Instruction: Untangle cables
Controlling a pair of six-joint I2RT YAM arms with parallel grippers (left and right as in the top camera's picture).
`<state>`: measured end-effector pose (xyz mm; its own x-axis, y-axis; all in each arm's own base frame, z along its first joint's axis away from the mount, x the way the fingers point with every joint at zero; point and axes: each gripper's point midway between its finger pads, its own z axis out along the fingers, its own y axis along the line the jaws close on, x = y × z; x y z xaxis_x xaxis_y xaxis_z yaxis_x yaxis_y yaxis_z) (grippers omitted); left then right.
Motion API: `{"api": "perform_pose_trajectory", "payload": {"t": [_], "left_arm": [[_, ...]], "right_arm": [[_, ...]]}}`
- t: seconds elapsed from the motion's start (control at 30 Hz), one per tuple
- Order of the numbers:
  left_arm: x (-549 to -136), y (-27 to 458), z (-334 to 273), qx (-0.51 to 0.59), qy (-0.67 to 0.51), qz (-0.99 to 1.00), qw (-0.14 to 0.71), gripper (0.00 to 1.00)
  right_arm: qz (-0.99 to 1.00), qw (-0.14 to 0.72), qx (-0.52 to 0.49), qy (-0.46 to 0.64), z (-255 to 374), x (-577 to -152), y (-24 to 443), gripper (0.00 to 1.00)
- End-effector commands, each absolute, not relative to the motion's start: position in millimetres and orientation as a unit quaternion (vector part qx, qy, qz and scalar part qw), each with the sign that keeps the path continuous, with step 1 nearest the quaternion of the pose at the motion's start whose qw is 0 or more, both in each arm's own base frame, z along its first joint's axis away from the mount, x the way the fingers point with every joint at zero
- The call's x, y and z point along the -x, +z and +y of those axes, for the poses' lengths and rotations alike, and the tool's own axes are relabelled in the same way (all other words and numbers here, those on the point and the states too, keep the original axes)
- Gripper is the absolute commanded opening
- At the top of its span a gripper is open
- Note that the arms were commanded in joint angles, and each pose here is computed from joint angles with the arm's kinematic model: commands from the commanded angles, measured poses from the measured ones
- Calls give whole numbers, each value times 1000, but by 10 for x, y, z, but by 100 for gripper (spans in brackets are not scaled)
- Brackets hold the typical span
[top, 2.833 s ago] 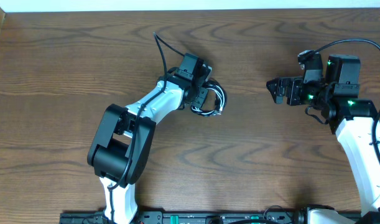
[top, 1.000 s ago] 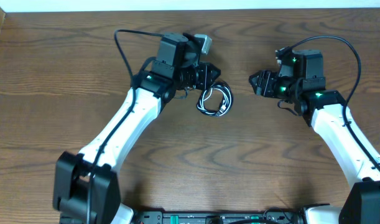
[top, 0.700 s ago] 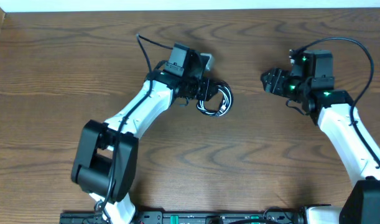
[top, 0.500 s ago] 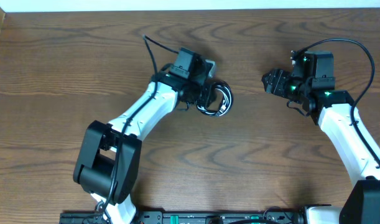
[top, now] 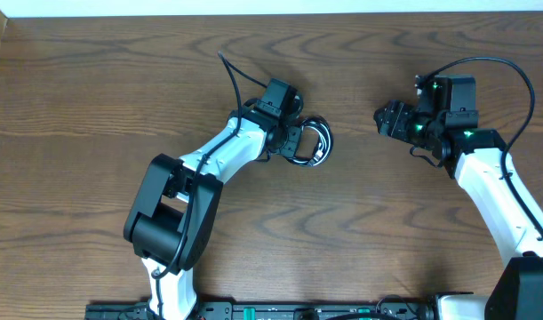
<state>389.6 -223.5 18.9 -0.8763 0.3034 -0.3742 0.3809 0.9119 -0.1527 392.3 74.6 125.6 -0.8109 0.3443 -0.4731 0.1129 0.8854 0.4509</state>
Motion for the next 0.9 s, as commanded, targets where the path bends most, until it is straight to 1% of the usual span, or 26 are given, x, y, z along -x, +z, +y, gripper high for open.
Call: {"api": "perform_pose_trajectory", "payload": {"t": [0.0, 0.1, 0.17, 0.3, 0.87], "left_arm": [[-3957, 234, -2287, -218, -116, 950, 192, 43], [-3977, 206, -2335, -245, -121, 941, 198, 48], [-3994, 164, -2339, -261, -117, 937, 201, 50], [-4049, 133, -2313, -285, -107, 929, 210, 50], [-4049, 2, -2274, -294, -101, 929, 200, 50]], "right_arm": [[927, 288, -125, 204, 736, -3967, 1309, 72], [928, 286, -125, 203, 736, -3959, 1304, 72], [929, 284, -125, 203, 735, -3952, 1298, 72], [930, 280, -127, 200, 728, -3936, 1283, 72], [932, 275, -128, 197, 720, -3912, 1262, 73]]}}
